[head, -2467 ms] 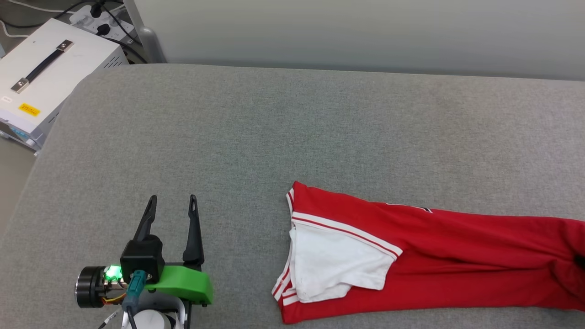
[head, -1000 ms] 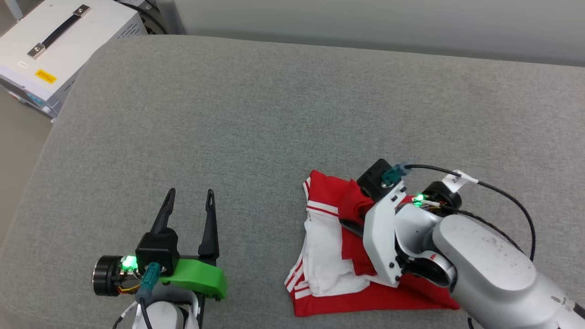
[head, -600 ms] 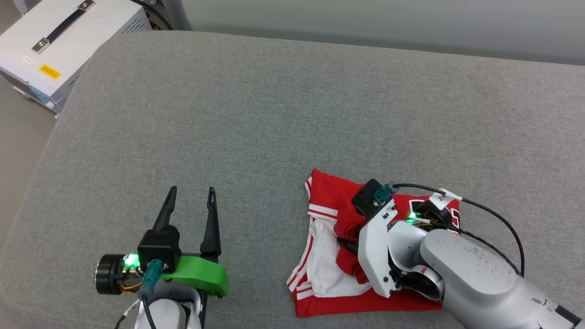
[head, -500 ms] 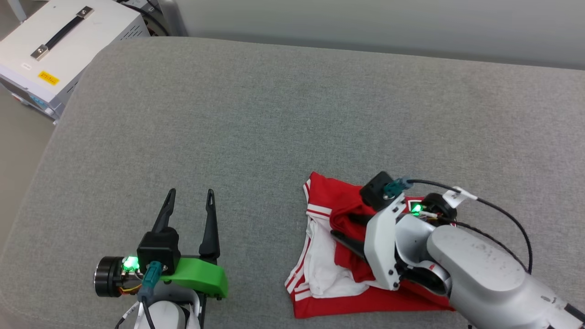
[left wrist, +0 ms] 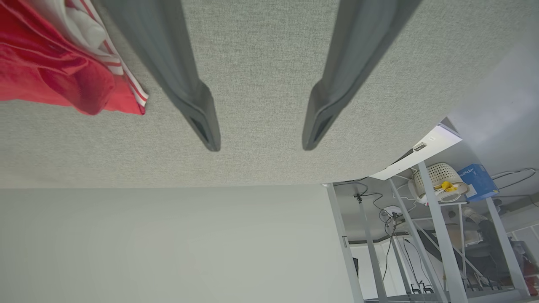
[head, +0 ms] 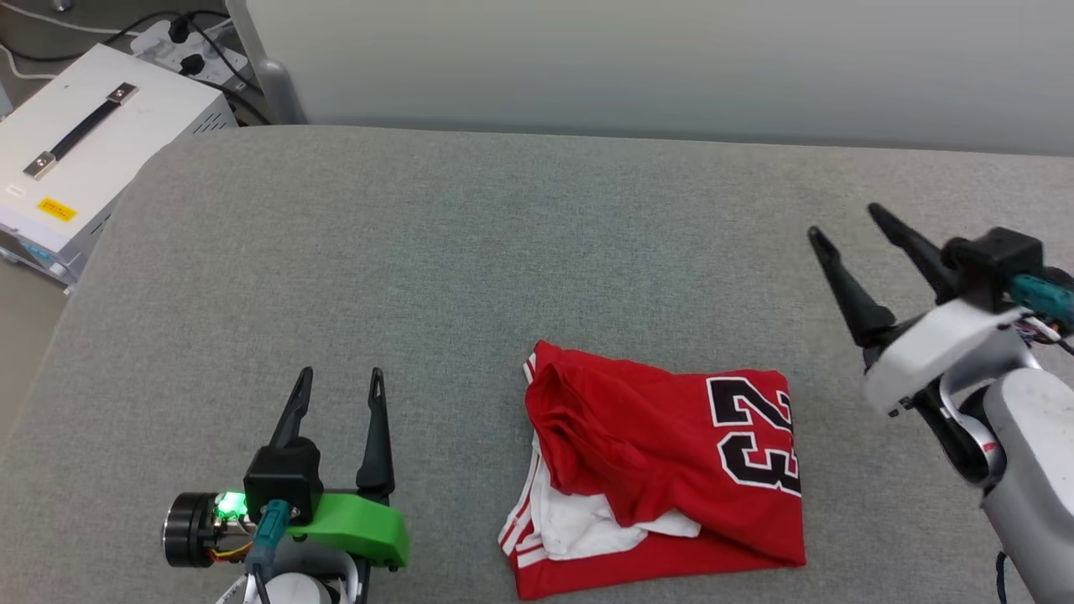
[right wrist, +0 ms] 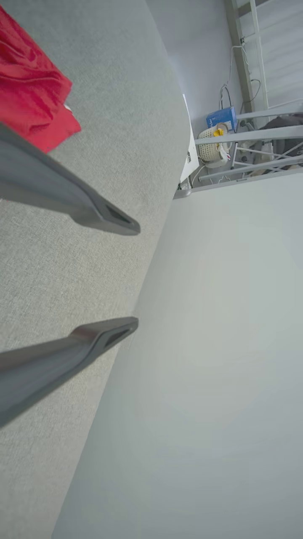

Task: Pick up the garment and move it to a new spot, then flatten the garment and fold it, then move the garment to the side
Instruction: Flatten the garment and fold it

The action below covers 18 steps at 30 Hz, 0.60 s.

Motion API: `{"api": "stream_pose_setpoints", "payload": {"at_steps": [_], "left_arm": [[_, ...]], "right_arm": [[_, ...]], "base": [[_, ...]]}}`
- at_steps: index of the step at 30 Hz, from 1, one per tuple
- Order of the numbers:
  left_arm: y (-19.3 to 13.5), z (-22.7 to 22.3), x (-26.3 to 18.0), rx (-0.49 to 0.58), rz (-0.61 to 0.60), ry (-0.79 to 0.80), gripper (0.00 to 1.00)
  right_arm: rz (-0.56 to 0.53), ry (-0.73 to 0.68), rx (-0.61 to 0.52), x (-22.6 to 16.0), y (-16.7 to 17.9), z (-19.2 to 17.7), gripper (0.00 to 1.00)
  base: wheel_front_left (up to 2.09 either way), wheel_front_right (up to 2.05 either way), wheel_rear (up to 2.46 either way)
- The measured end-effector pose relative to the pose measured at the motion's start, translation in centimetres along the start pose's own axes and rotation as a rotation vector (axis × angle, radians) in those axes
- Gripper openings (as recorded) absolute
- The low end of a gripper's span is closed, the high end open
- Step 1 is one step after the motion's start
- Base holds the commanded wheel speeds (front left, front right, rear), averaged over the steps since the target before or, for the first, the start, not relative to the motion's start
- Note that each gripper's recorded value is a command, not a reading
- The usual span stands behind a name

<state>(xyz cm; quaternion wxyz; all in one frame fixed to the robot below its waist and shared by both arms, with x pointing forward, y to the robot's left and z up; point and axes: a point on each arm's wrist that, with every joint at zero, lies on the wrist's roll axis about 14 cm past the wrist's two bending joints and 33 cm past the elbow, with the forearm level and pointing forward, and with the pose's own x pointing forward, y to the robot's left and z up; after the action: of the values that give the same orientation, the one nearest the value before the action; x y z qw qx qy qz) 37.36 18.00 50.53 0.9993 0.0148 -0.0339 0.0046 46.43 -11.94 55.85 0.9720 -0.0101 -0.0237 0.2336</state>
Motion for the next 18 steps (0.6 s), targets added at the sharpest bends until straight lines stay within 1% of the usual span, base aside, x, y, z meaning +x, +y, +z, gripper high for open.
{"api": "stream_pose_setpoints", "payload": {"at_steps": [3, 7, 10, 18], "left_arm": [[-0.2, 0.5, -0.1, 0.004, -0.008, -0.015, 1.00], [-0.4, 1.2, -0.1, 0.004, -0.014, -0.036, 1.00], [-0.4, 1.3, -0.5, 0.003, -0.014, -0.039, 1.00], [-0.4, 1.5, -1.3, 0.000, -0.016, -0.043, 1.00]], "right_arm": [[-0.100, -0.077, -0.033, -1.7, -2.1, 0.8, 1.00], [-0.200, -0.126, -0.052, -3.8, -3.3, 0.9, 1.00], [-0.254, -0.147, -0.041, -5.2, -3.5, 0.7, 1.00], [-0.330, -0.163, 0.030, -8.5, -2.4, -0.3, 1.00]], "base": [[0.00, 0.00, 0.00], [0.00, 0.00, 0.00], [0.00, 0.00, 0.00], [0.00, 0.00, 0.00]]}}
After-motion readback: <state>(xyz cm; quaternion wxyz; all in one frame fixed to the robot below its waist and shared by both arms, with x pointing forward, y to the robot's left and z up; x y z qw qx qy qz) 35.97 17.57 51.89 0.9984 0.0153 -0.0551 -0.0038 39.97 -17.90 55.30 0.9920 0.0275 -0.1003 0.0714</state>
